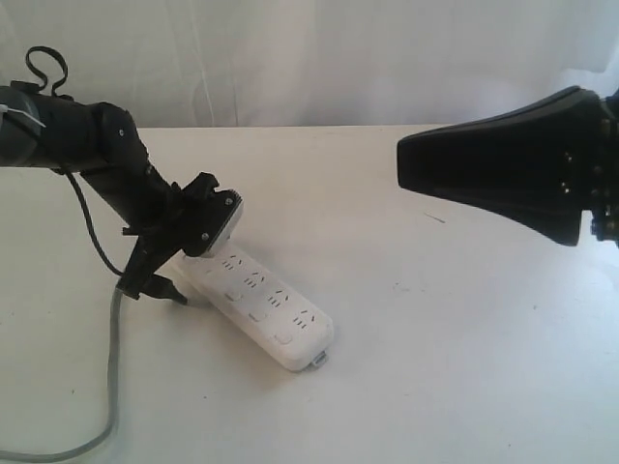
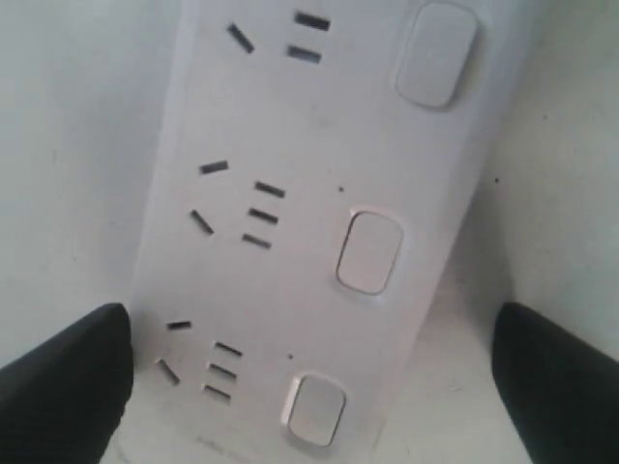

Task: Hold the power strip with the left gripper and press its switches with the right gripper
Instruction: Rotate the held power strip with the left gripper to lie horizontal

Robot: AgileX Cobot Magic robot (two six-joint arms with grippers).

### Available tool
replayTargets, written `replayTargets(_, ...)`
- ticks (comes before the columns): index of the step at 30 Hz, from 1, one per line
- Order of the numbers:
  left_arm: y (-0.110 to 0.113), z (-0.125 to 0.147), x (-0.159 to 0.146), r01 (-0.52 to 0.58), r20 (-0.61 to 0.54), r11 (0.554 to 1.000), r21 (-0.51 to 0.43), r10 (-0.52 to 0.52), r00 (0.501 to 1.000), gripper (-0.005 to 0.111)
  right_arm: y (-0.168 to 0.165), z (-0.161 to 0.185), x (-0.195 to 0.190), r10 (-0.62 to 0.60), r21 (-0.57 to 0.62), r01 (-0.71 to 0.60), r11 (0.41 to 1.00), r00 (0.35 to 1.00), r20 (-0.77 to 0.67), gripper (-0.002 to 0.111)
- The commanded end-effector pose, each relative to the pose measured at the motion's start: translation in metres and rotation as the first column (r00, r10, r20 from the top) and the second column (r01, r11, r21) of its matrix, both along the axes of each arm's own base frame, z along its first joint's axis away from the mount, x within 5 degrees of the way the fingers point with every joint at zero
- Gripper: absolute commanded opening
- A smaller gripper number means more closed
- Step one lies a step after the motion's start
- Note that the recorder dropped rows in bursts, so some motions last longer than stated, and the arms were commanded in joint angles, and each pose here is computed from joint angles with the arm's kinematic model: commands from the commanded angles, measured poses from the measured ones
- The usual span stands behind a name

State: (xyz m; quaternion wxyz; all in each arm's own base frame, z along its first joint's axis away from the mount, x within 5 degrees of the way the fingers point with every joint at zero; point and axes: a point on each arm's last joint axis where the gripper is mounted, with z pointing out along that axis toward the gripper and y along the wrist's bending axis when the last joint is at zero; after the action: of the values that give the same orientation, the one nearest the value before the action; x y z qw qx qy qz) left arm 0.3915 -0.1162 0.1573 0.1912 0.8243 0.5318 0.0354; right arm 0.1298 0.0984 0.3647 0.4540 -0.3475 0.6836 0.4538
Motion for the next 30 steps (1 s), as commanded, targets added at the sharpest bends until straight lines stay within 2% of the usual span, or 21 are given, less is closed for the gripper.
replayTargets(1,-0.002,-0.025,-0.004,0.043,-0.074,0.999,-0.022,-0.044,0.996,0.087,0.000,0.001,-0.002,-0.003,0.010,0.003,1.000,1.000,0.000,0.000)
replayTargets(2,-0.003,-0.025,-0.005,0.050,-0.072,0.998,-0.024,-0.052,0.996,0.079,0.000,0.001,-0.002,-0.003,0.010,0.003,1.000,1.000,0.000,0.000)
replayTargets(7,-0.005,-0.025,-0.006,0.075,-0.074,0.997,-0.023,-0.076,0.994,0.020,-0.001,-0.008,0.002,-0.024,-0.008,0.024,1.000,1.000,0.007,0.000)
replayTargets(9,-0.005,-0.025,-0.006,0.075,-0.076,0.997,-0.023,-0.076,0.994,0.004,0.000,-0.016,0.006,-0.028,-0.019,0.028,0.999,1.000,-0.005,0.000)
replayTargets(10,-0.005,-0.025,-0.006,0.075,-0.076,0.997,-0.023,-0.076,0.994,0.000,0.000,-0.020,0.008,-0.032,-0.023,0.031,0.999,0.999,-0.021,0.000)
replayTargets(12,-0.005,-0.025,-0.006,0.075,-0.076,0.997,-0.023,-0.076,0.994,0.000,0.000,-0.026,0.011,-0.034,-0.028,0.033,0.999,0.998,-0.047,0.000)
replayTargets(14,-0.005,-0.025,-0.005,0.076,-0.071,0.997,-0.022,-0.077,0.995,0.006,0.000,-0.028,0.013,-0.031,-0.030,0.029,0.999,0.998,-0.061,0.000)
replayTargets(17,-0.005,-0.025,-0.005,0.084,-0.060,0.996,-0.019,-0.085,0.995,0.025,0.001,-0.029,0.013,-0.027,-0.030,0.025,0.999,0.998,-0.064,0.000)
replayTargets(20,-0.006,-0.025,-0.005,0.064,-0.065,0.997,-0.039,-0.066,0.996,0.058,0.001,-0.029,0.013,-0.027,-0.030,0.025,0.999,0.998,-0.064,0.000)
replayTargets(22,-0.008,-0.023,-0.002,0.017,-0.050,0.997,-0.076,-0.020,0.999,0.084,0.001,-0.029,0.013,-0.027,-0.030,0.025,0.999,0.998,-0.064,0.000)
replayTargets(23,-0.009,-0.023,-0.001,-0.014,-0.043,0.996,-0.088,0.010,0.999,0.091,0.001,-0.029,0.013,-0.027,-0.030,0.025,0.999,0.998,-0.064,0.000)
replayTargets(25,-0.008,-0.022,0.004,-0.058,-0.009,0.994,-0.097,0.057,0.998,0.097,0.001,-0.029,0.013,-0.027,-0.030,0.025,0.999,0.998,-0.064,0.000)
replayTargets(30,-0.008,-0.025,0.004,-0.052,-0.010,0.994,-0.093,0.051,0.999,0.097,0.001,-0.029,0.013,-0.027,-0.030,0.025,0.999,0.998,-0.064,0.000)
